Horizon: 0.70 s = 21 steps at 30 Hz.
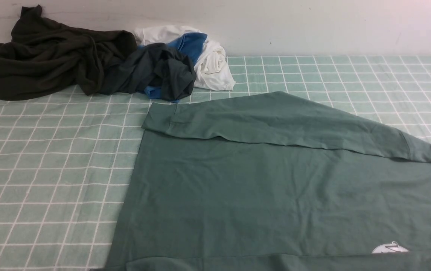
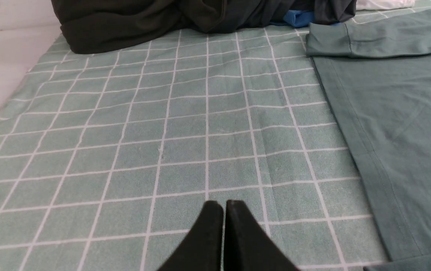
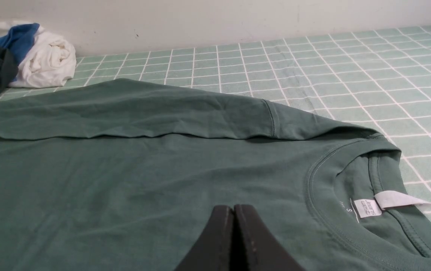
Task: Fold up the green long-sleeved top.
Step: Use the left arm to clamp the cuff closest to it
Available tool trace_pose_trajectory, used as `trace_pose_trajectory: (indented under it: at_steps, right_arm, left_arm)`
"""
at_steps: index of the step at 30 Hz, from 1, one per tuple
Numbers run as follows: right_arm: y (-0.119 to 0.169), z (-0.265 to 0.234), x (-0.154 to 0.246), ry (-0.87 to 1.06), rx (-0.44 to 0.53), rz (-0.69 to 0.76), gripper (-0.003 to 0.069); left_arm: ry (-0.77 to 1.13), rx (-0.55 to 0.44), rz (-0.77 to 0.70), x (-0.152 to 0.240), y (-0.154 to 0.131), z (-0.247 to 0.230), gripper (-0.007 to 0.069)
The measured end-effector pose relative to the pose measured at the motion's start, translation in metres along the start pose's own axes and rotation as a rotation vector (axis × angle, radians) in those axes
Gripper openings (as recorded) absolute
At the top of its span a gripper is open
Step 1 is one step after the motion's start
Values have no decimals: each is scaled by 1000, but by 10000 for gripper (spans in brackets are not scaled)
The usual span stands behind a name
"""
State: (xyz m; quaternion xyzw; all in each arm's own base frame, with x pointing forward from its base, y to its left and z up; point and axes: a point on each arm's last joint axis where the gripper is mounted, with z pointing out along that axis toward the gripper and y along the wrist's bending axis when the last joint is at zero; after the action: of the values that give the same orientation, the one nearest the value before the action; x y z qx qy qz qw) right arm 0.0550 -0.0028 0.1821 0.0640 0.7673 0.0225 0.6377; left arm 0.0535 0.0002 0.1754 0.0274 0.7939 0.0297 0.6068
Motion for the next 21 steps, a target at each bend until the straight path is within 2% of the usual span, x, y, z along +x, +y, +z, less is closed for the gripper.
trace_pose_trajectory:
  at_steps: [18, 21]
  right_arm:
    - [0, 0, 0, 0, 0, -1, -14]
    - [0, 0, 0, 0, 0, -1, -14]
  left_arm:
    - [0, -4, 11, 0, 0, 0, -3]
    - [-14, 18, -111, -1, -2, 0, -3]
